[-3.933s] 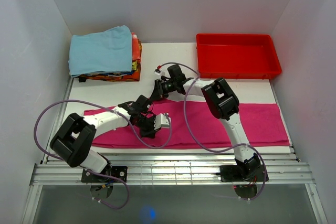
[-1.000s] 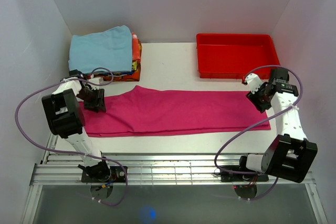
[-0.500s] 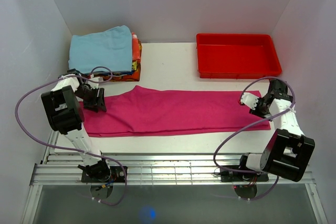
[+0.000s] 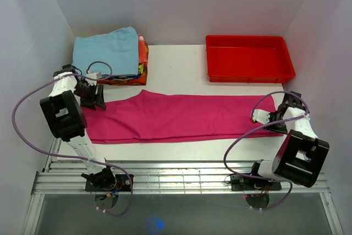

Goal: Fold and stack the trousers
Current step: Fold the trousers

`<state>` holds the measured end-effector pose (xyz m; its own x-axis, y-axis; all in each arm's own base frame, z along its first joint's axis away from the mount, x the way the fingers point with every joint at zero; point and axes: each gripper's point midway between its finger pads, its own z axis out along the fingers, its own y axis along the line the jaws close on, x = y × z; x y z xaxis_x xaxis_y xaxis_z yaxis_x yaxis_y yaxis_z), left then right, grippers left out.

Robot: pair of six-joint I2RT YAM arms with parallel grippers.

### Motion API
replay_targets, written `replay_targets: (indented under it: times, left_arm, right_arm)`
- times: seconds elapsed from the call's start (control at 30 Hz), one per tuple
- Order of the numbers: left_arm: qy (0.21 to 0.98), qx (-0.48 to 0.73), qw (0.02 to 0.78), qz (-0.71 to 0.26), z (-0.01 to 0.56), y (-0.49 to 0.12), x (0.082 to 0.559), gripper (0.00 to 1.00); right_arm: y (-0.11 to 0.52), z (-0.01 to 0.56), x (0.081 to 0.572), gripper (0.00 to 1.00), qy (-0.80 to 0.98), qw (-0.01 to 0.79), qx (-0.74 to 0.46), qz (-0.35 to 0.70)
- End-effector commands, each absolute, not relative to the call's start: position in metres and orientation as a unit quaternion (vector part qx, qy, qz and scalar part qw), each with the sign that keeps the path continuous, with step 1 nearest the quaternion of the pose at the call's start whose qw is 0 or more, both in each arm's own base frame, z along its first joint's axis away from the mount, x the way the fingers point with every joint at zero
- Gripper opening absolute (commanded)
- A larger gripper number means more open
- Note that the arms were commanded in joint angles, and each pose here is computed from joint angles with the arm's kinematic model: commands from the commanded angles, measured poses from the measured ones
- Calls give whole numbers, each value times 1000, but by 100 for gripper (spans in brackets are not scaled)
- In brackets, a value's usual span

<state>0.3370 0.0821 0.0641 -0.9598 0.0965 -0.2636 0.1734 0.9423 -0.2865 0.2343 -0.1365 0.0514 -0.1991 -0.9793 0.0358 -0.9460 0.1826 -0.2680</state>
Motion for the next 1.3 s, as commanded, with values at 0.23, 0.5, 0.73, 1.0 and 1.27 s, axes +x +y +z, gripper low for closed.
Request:
replay_targets:
  times: [0.23,0.5,0.73,1.0,1.27]
  left_arm:
    - [974,35,156,-162,95,101,323,72]
    - [975,-37,171,-135,92,151,310,69]
    - [973,-69,159,-151,69,153,291,49]
    - [961,-105,188,-175,74,165,280,37]
    - [944,-31,277,-174,161,147,284,47]
  right_arm:
    - [-134,34,236,37,759,66,-641,-87]
    - [-132,29,229,8,758,60,-645,-80]
    - [-130,42,230,8,759,73,-641,-91]
    - [-132,61,237,8,759,80,-638,-102]
    - [-134,52,231,8,764,65,-635,-97]
